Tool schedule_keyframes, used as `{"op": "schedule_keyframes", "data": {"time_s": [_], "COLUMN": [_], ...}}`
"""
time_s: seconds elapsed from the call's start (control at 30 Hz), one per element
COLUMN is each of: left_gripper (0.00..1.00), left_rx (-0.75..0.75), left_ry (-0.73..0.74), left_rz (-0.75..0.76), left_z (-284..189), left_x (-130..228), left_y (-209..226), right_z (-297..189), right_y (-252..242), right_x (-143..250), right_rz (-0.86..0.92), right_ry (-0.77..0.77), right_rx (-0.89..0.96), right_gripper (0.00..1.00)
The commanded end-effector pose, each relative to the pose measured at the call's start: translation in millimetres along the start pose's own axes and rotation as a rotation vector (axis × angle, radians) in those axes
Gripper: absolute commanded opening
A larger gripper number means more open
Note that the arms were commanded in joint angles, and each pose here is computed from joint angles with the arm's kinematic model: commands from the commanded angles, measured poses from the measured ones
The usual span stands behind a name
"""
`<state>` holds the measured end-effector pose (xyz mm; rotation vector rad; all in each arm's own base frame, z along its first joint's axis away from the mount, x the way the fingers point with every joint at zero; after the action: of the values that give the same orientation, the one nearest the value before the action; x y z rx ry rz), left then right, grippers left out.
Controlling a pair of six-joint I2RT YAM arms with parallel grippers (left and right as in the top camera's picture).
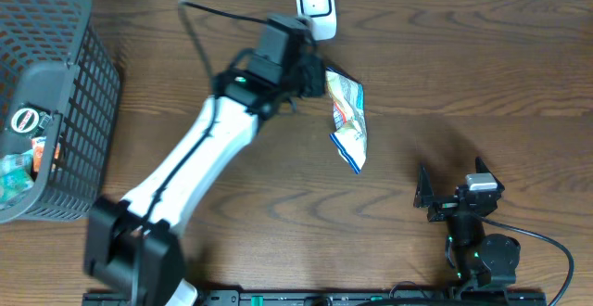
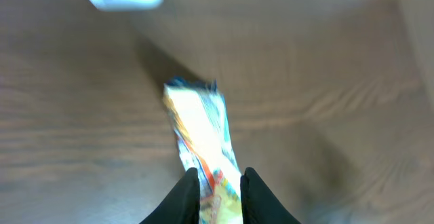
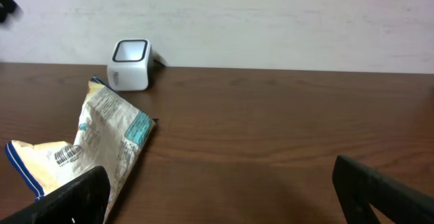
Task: Scan the item barcode
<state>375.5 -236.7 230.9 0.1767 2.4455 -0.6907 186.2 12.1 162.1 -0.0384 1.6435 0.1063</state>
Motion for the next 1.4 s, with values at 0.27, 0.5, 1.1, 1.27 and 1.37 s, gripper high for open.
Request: {"op": "schedule_keyframes", "data": {"time_s": [0.27, 0.5, 1.1, 1.27, 1.37], "left_gripper": [0.15, 0.11, 0.08, 0.08, 0.08], "left_rx": [0.009, 0.034, 0.157, 0.136, 0.082], "left_ry": [0.204, 0.147, 0.096, 0.142, 0.155], "left_rz": [0.147, 0.2, 0.257, 0.25, 0.251], "left_z": [65, 53, 59, 79, 89], "left_x": [60, 44, 45, 58, 62], "left_y": [-11, -20, -58, -49, -37], "right_z": [0, 0, 0, 0, 0], "right_y": [-1, -1, -1, -1, -1], "right_x": [0, 0, 0, 0, 0], "right_rz": [-0.004, -0.004, -0.004, -0.004, -0.004], "right_ry": [-0.001, -0.001, -0.001, -0.001, -0.001], "right_rx": [0.01, 0.01, 0.01, 0.01, 0.01], "right_gripper": [0.99, 0.99, 0.99, 0.99, 0.99]}}
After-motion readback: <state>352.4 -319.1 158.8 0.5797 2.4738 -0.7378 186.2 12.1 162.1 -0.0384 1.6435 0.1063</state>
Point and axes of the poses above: each gripper's point midway between its finger pads, its own z axis out along the fingers, its own y axis along the line the jaws close on, x = y × z, the point moved 6 cm from there along -z, back along the fingers, and after that the axes turned 3 degrees about z, right-handed, at the moved point
